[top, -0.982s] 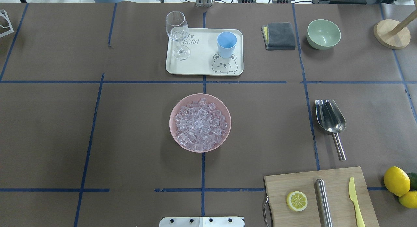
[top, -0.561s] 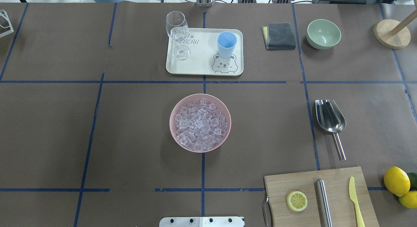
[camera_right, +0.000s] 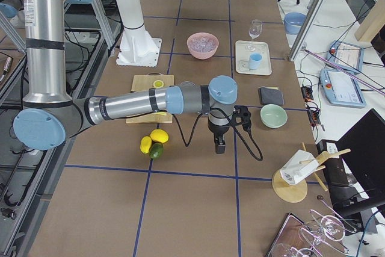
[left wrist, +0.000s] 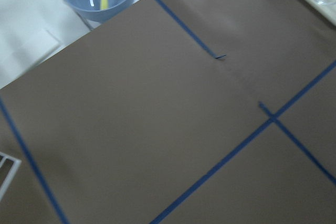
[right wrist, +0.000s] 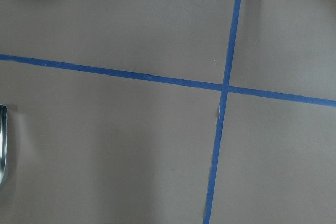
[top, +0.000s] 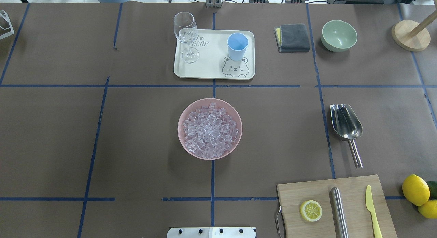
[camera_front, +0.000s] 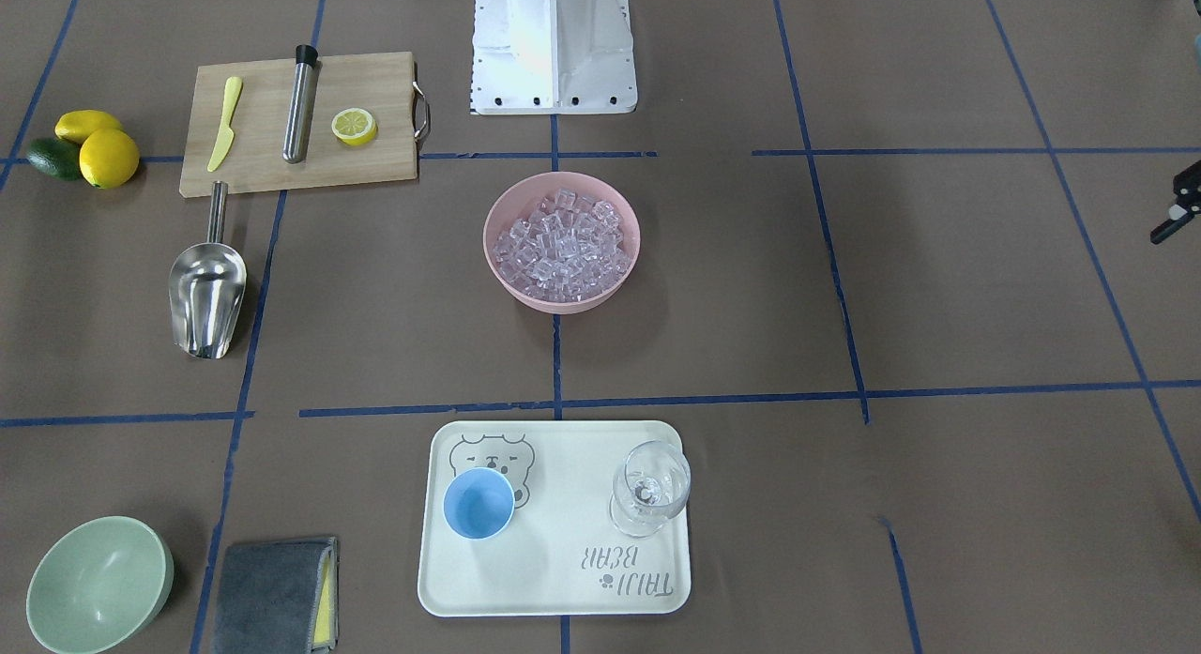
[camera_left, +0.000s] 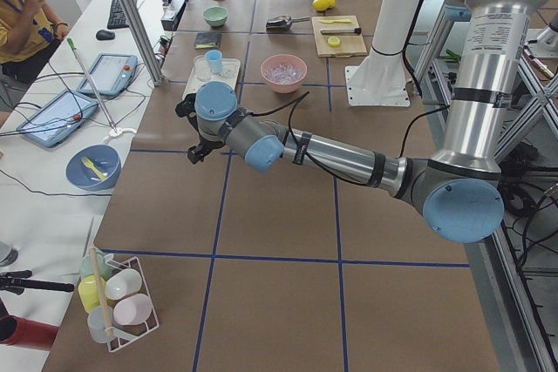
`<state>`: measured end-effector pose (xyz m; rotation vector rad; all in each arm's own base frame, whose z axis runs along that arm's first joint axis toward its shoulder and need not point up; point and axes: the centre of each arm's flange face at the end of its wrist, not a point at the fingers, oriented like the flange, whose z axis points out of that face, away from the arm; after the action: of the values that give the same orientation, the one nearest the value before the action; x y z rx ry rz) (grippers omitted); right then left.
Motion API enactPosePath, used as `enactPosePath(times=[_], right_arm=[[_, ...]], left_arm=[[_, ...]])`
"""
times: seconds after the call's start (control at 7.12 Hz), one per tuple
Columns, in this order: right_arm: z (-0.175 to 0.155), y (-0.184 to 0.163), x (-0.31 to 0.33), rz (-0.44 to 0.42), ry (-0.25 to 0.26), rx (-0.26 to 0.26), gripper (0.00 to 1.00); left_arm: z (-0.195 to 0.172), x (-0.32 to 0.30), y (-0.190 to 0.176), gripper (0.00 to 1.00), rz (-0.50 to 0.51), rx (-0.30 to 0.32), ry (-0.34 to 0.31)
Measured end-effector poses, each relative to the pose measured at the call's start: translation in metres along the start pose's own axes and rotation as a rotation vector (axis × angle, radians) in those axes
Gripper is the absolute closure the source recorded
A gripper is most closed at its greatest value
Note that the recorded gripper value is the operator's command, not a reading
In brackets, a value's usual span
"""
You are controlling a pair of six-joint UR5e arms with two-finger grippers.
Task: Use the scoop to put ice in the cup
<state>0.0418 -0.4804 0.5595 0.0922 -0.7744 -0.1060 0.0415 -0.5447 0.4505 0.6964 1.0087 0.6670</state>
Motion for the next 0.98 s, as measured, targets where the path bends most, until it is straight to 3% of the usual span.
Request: enactPosePath(times=[0.28,0.42,0.7,0.98], right_arm=[[-0.001,-0.002,-0.001,-0.004,-0.001,0.003,0.0],[-0.001,-0.003,-0.002,-0.005,-0.001,0.004,0.0],[-0.002,-0.003,-0.002,-0.004,-0.001,0.005,0.0],[-0.002,-0.003,-0.002,-0.006,-0.001,0.005,0.0]], left_arm=[[0.061,0.066,-0.053,0.0,0.211,0.037,0.161],[0.086,0.101,-0.093,0.0,0.269,0.052,0.21],[0.156,0.187,-0.162,0.0,0.326,0.068,0.228],[0.224,0.267,-0.162,0.0,0.408,0.091,0.27]])
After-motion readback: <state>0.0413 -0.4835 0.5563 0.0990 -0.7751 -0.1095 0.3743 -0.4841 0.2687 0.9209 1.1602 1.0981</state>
